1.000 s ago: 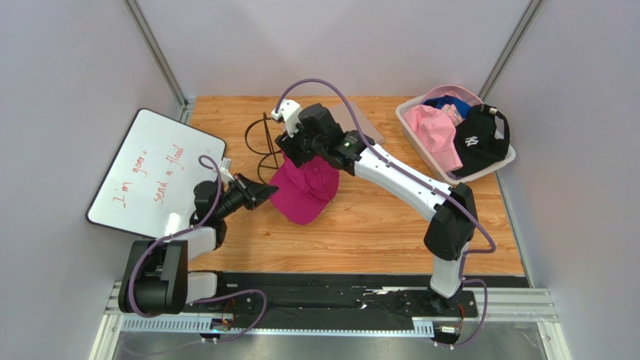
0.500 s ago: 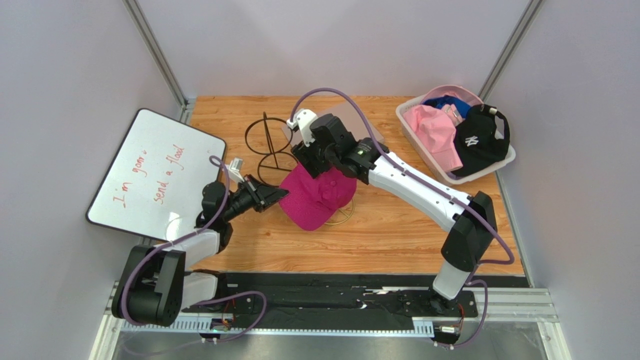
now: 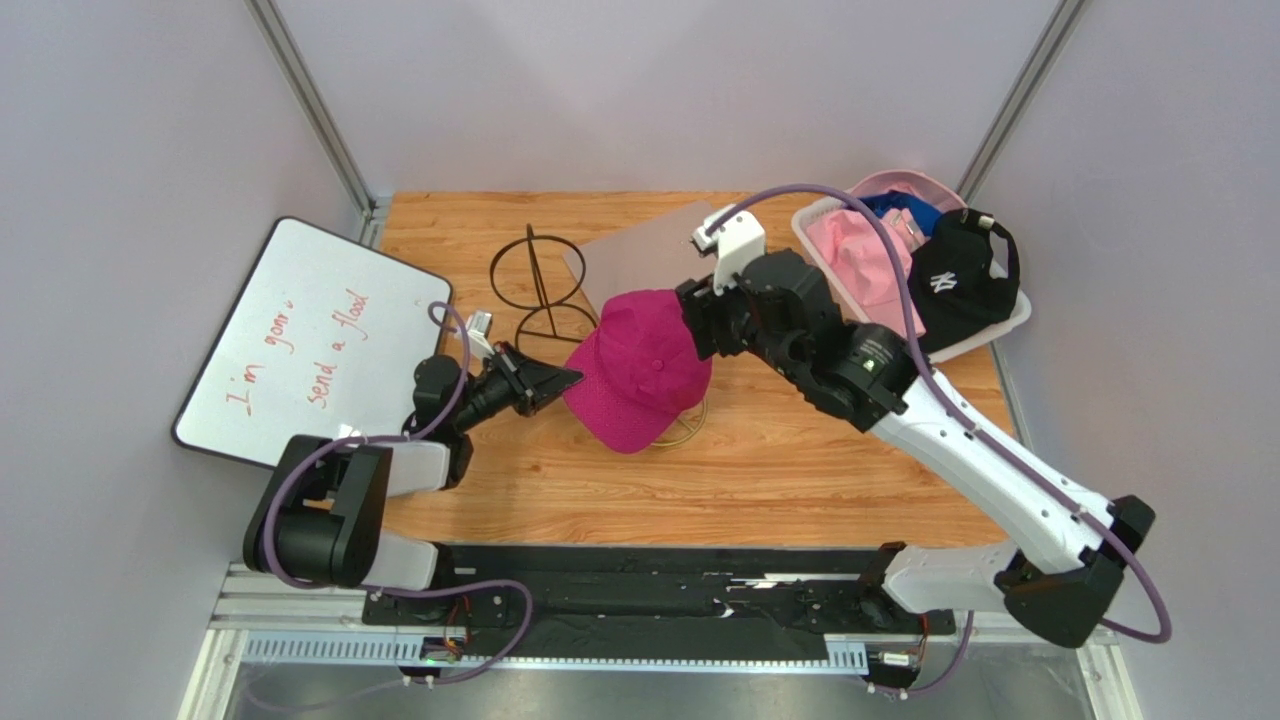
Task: Stack the hats
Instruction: Place the hat on the hat stand.
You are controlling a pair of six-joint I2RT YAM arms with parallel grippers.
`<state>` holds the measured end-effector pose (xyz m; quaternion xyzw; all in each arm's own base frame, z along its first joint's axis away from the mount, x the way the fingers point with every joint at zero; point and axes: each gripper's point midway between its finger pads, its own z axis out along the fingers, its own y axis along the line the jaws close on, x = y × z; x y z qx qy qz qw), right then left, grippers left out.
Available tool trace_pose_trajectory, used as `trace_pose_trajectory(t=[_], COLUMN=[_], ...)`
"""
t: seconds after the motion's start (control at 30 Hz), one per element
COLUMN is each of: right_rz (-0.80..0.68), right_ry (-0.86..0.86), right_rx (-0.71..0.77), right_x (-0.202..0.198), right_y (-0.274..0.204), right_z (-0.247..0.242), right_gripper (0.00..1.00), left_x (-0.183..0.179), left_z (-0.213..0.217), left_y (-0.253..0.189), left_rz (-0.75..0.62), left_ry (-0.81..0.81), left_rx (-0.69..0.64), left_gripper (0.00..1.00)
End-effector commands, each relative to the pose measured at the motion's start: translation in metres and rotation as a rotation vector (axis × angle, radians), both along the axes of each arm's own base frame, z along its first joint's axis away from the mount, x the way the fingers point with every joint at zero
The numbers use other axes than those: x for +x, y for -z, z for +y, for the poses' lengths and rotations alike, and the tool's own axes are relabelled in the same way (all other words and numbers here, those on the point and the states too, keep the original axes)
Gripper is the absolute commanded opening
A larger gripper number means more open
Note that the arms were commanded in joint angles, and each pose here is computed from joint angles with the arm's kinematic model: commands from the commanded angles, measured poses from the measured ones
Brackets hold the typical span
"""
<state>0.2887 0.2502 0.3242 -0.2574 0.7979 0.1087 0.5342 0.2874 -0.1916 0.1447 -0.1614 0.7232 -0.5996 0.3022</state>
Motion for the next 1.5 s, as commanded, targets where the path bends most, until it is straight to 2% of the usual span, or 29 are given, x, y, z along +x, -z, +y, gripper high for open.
trace_pose_trajectory(t=[0.0, 0.07, 0.3, 0.43, 0.6, 0.7, 0.83, 0.9, 1.03, 1.47], right_rz=[0.071, 0.096, 0.070, 0.046, 0.037, 0.032, 0.026, 0.028, 0.028, -0.001], right_ry=[-0.017, -0.029, -0.083, -0.093, -0.098, -0.112, -0.112, -0.114, -0.093, -0.050], right_rx=[0.073, 0.080, 0.125, 0.074, 0.035, 0.010, 0.003, -0.005, -0.021, -0.011], right_x=[-0.014, -0.018, -0.013, -0.006, -0.002, -0.001, 0.001, 0.002, 0.006, -0.004], right_y=[0.034, 0.051, 0.056, 0.062, 0.068, 0.072, 0.072, 0.074, 0.076, 0.021], right_z=[0.007, 0.008, 0.028, 0.029, 0.030, 0.030, 0.030, 0.030, 0.025, 0.002], right_gripper=[0.61, 0.60, 0.59, 0.58, 0.52, 0.42, 0.25, 0.24, 0.00, 0.00], left_x=[0.009, 0.008, 0.005, 0.003, 0.003, 0.002, 0.001, 0.000, -0.001, -0.021], left_z=[0.001, 0.002, 0.006, 0.007, 0.006, 0.006, 0.006, 0.006, 0.006, 0.008], left_y=[-0.019, -0.015, -0.021, -0.023, -0.023, -0.022, -0.024, -0.025, -0.027, -0.083], left_rz=[-0.101, -0.090, -0.115, -0.116, -0.115, -0.110, -0.116, -0.119, -0.123, -0.224], left_ry=[-0.014, -0.015, -0.035, -0.036, -0.032, -0.029, -0.025, -0.025, -0.021, -0.020], left_rx=[-0.008, 0.015, 0.076, 0.088, 0.086, 0.081, 0.078, 0.077, 0.074, 0.053], left_gripper=[0.00, 0.00, 0.00, 0.00, 0.00, 0.00, 0.00, 0.00, 0.00, 0.00])
